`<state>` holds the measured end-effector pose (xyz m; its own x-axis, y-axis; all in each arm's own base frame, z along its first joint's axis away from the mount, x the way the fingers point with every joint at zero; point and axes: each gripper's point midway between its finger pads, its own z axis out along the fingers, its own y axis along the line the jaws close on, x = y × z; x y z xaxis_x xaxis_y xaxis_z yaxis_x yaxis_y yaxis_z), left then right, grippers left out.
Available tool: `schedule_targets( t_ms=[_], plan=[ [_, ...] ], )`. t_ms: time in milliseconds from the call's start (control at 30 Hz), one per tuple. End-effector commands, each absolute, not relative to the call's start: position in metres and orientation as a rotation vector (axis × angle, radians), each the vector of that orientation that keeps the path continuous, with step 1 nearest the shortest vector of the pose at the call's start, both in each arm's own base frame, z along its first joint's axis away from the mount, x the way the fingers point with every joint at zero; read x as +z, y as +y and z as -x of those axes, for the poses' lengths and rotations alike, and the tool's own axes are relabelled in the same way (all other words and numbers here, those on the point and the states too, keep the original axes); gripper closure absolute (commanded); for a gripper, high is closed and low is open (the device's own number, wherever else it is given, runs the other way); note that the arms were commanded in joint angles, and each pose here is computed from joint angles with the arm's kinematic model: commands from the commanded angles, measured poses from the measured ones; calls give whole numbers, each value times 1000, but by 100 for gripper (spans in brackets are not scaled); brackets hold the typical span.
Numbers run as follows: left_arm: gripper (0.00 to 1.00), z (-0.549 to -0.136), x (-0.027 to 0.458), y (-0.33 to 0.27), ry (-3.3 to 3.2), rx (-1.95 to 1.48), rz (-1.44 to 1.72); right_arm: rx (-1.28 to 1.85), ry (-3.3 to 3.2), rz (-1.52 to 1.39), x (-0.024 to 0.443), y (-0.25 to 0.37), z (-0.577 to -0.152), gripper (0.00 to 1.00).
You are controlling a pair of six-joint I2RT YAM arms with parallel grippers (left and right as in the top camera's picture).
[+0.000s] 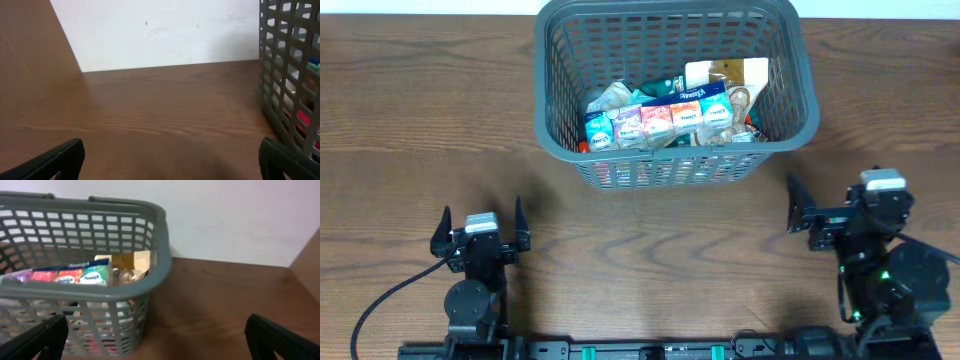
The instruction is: Pack container
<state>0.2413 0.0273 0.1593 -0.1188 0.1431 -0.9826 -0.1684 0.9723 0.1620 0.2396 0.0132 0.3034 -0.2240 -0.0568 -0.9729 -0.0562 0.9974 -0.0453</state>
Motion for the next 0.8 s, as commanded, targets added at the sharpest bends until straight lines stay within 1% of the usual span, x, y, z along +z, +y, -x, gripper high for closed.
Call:
schedule_targets(
  t_ms=[0,333,767],
  plan=[
    [1,-241,142,32,1710,293,26,23,1795,141,289,21,-239,1],
    [1,-241,142,32,1710,293,26,52,1770,124,250,23,-237,1],
    [1,-241,142,32,1710,293,26,75,1766,94,188,23,-236,1]
  ],
)
